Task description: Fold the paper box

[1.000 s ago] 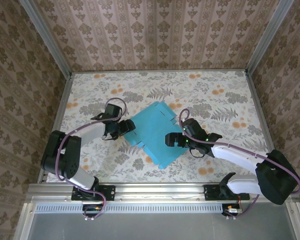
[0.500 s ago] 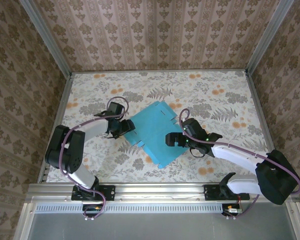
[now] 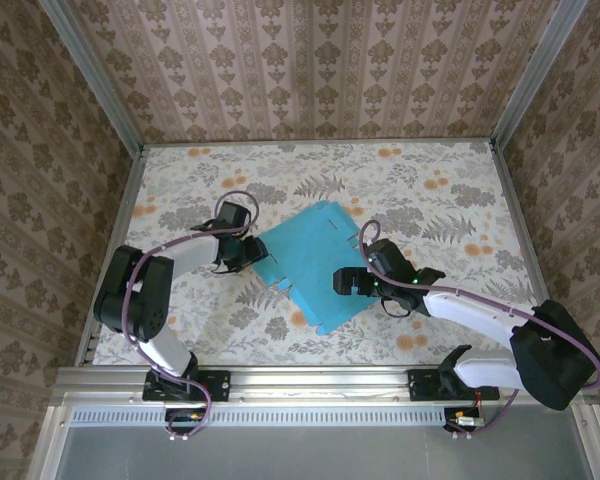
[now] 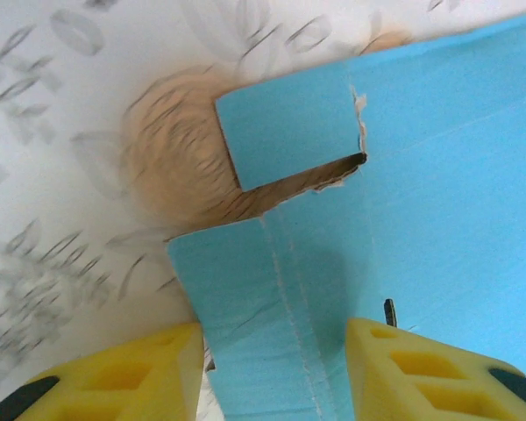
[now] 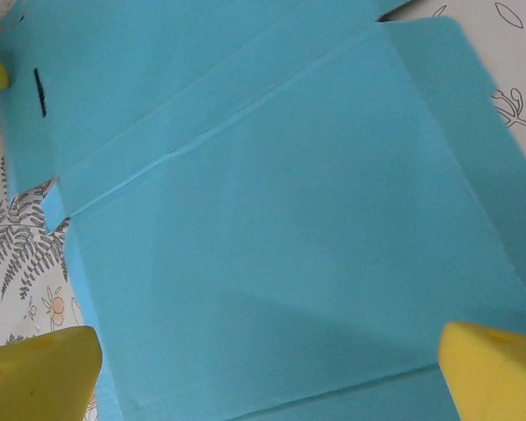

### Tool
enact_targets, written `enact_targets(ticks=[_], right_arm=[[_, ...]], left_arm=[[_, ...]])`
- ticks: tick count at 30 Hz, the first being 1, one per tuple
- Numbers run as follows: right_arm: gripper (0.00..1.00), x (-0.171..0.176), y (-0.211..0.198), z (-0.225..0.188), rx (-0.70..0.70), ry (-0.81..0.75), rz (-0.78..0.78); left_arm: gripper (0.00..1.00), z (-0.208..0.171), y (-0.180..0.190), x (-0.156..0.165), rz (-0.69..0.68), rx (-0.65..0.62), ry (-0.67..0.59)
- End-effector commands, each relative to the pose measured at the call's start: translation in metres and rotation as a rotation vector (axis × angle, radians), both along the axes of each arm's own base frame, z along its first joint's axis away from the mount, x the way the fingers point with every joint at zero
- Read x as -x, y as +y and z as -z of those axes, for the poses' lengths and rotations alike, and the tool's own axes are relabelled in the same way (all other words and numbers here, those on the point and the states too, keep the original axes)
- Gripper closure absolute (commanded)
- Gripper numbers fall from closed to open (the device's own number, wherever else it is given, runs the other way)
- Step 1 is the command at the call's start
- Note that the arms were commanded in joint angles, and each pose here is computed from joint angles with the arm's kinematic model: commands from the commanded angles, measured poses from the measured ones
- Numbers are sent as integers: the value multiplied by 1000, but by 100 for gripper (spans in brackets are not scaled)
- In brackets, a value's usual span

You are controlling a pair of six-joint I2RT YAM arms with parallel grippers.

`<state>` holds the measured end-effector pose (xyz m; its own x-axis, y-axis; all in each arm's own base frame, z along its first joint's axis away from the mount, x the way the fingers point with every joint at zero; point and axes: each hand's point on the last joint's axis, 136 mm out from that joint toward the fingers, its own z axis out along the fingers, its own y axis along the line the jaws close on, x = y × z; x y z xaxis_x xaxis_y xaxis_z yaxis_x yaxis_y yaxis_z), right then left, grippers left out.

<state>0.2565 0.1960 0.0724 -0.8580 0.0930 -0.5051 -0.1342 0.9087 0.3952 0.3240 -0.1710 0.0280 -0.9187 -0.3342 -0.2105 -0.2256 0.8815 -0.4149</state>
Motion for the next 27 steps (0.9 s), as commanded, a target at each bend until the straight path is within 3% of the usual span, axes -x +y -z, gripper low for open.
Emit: enact_targets(ticks=[1, 9, 14, 18, 27], right_arm=[[0, -2, -5, -3, 3, -26, 12], [0, -7, -5, -6, -6, -29, 25], [0, -26, 0, -19, -170, 19, 40], [0, -43, 3, -21, -165, 37, 14], [0, -61, 13, 21, -136, 143, 19]], left_arm=[[57, -14, -17, -20, 1, 78, -81], [58, -25, -27, -29, 1, 144, -134], [46, -17, -16, -21, -11, 71, -77], [37, -18, -6, -11, -20, 29, -47], [36, -11, -11, -8, -14, 57, -39]])
